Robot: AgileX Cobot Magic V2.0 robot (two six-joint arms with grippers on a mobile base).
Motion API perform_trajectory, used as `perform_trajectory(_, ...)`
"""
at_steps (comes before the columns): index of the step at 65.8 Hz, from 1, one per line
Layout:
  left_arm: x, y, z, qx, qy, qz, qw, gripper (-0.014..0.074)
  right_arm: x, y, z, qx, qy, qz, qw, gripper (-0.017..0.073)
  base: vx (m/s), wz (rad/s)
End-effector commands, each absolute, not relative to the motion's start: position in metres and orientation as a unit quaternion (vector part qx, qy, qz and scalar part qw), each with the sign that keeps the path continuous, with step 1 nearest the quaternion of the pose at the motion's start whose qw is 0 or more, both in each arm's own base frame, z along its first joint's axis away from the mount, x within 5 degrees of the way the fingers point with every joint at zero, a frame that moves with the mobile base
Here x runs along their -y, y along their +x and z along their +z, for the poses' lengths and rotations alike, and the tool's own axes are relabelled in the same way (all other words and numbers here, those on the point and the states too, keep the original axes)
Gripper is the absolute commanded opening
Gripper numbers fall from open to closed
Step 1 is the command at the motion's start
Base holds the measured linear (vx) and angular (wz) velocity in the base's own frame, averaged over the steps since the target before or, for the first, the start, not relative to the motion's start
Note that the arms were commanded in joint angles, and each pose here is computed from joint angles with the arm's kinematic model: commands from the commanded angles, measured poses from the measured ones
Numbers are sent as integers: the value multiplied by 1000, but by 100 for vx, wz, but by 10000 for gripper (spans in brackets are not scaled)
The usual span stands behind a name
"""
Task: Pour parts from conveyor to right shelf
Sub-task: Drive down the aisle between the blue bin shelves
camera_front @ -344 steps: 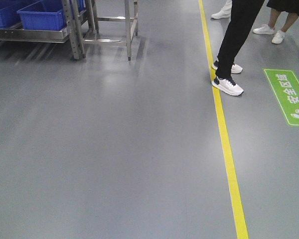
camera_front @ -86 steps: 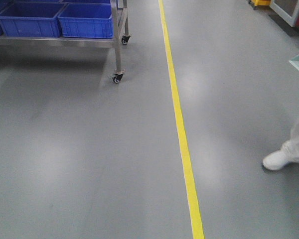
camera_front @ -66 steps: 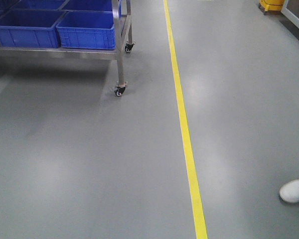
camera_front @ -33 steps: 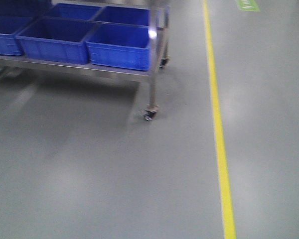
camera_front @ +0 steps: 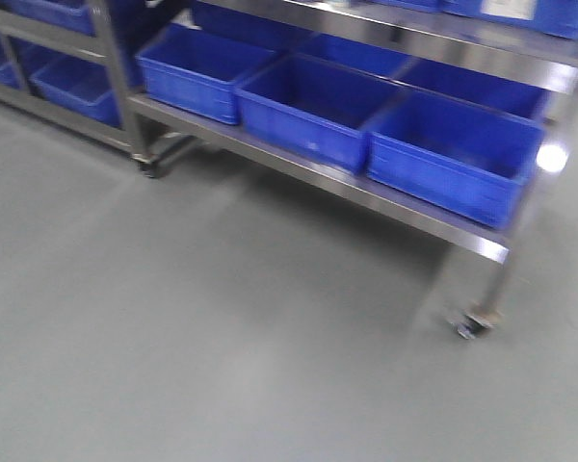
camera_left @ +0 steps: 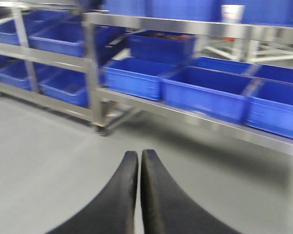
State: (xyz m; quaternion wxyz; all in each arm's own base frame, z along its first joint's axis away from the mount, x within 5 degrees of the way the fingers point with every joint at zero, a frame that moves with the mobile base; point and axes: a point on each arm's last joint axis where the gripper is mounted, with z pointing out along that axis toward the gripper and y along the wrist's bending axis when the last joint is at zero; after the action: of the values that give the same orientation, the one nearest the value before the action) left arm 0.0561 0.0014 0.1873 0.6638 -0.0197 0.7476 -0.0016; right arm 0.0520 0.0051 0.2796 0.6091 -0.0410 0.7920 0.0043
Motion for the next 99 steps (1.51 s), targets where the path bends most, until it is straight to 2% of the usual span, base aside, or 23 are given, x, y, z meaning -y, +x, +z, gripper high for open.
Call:
perform_trajectory(1, -1, 55, 201, -712, -25, -7, 702, -6, -4, 55, 294, -766, -36, -2, 641, -5, 63, 78)
perform_trajectory(67, -1, 55, 201, -712, -25, -7, 702, -6, -4, 55, 294, -766, -36, -2, 641, -5, 66, 73)
perform_trajectory(99, -1, 55, 201, -712, -25, -7, 702, -6, -4, 55, 294, -766, -36, -2, 641, -5, 70, 45)
